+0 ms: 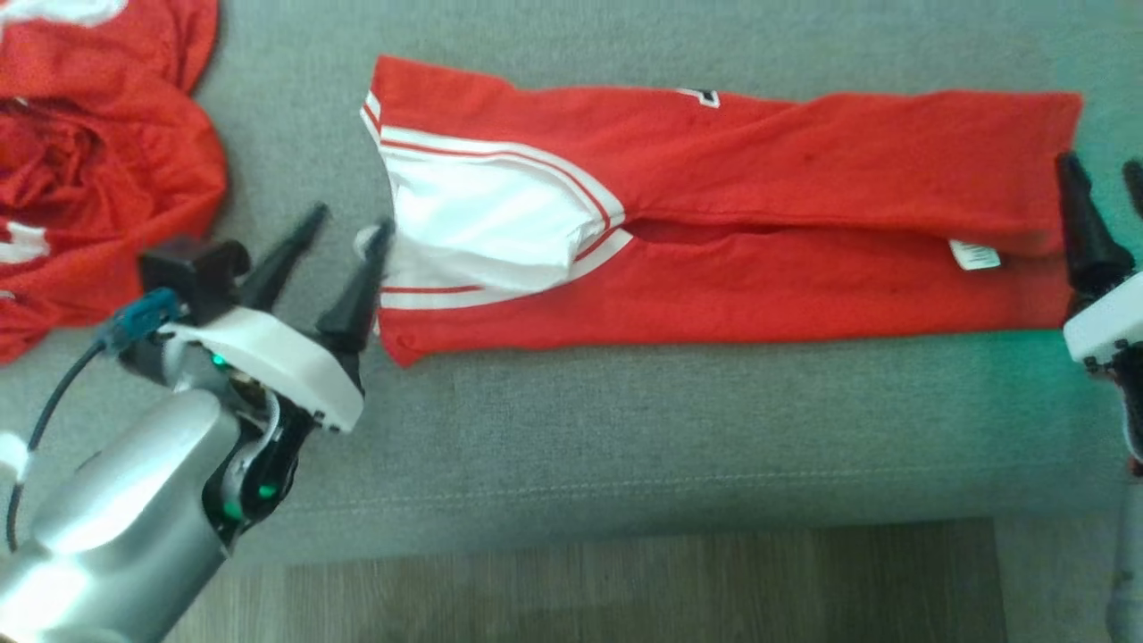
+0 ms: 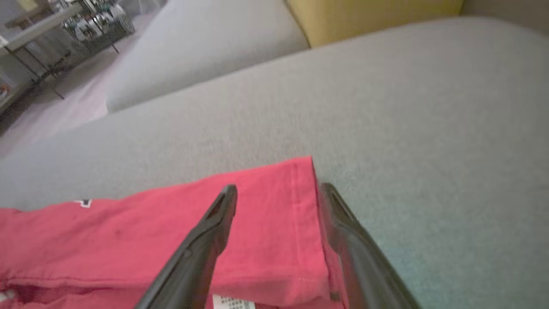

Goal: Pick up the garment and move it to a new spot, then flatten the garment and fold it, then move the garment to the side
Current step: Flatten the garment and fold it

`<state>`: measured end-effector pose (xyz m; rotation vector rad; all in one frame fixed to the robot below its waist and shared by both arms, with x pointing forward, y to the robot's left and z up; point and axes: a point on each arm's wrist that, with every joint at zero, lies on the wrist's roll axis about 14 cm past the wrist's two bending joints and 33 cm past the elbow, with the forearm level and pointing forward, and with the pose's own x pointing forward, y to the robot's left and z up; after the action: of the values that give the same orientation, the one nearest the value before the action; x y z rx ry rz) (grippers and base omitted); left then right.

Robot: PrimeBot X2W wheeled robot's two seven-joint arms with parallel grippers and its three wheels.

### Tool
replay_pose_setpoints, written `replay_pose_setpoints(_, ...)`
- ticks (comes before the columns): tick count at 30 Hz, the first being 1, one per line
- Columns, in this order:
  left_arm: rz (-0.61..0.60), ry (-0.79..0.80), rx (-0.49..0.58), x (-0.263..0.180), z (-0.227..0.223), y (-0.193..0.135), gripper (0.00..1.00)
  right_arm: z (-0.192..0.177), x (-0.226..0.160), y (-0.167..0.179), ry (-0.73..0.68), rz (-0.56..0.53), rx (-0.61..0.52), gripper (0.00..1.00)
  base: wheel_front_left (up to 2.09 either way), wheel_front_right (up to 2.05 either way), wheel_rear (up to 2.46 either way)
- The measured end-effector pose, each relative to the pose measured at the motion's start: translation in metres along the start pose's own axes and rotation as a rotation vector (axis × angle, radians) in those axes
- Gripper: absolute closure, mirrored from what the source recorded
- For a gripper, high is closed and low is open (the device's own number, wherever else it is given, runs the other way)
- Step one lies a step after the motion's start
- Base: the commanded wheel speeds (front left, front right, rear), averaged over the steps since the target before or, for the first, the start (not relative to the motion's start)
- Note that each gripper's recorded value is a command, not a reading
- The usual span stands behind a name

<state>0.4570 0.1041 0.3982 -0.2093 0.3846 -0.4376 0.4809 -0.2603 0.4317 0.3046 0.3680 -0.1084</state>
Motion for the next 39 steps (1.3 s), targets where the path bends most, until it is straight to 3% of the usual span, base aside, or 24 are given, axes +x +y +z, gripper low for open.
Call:
replay_pose_setpoints(4,0.128,-0.174,0.052,-0.013,0.041,0.003,0.00,0.021,-0.012,0.007,-0.131,0.001,0.006,0.00,0.00,0.00,0.00)
replay_pose_setpoints(9,0.219,-0.270,0.110,-0.048,0.045,-0.019,0.00,0.012,-0.023,-0.008,-0.154,-0.070,0.057,0.00,0.00,0.00,0.00)
replay_pose_setpoints(18,0.335,-0.333,0.223,-0.088,0.040,-0.036,0.00,-0.024,-0.007,-0.025,-0.032,-0.168,0.057,0.00,0.00,0.00,0.00)
replay_pose_setpoints(27,0.334,-0.331,0.223,-0.094,0.033,-0.049,0.00,-0.061,0.011,-0.014,0.150,-0.171,-0.023,0.00,0.00,0.00,0.00)
replay_pose_setpoints(33,0.346,-0.338,0.215,-0.092,0.035,-0.045,0.00,-0.064,0.014,-0.016,0.189,-0.182,-0.049,0.00,0.00,0.00,0.00)
replay_pose_setpoints(34,0.343,-0.339,0.211,-0.092,0.035,-0.045,0.00,-0.064,0.014,-0.016,0.194,-0.182,-0.050,0.18,0.00,0.00,0.00)
replay_pose_setpoints(35,0.342,-0.340,0.210,-0.091,0.036,-0.045,0.00,-0.064,0.014,-0.016,0.198,-0.182,-0.050,0.18,0.00,0.00,0.00)
replay_pose_setpoints(37,0.346,-0.339,0.213,-0.091,0.035,-0.044,0.00,-0.064,0.013,-0.016,0.208,-0.181,-0.048,0.89,0.00,0.00,0.00)
replay_pose_setpoints(38,0.339,-0.338,0.215,-0.091,0.035,-0.044,0.00,-0.065,0.013,-0.015,0.213,-0.177,-0.046,1.00,0.00,0.00,0.00)
replay_pose_setpoints(39,0.335,-0.337,0.217,-0.090,0.035,-0.045,0.00,-0.065,0.013,-0.013,0.218,-0.171,-0.039,1.00,0.00,0.00,0.00)
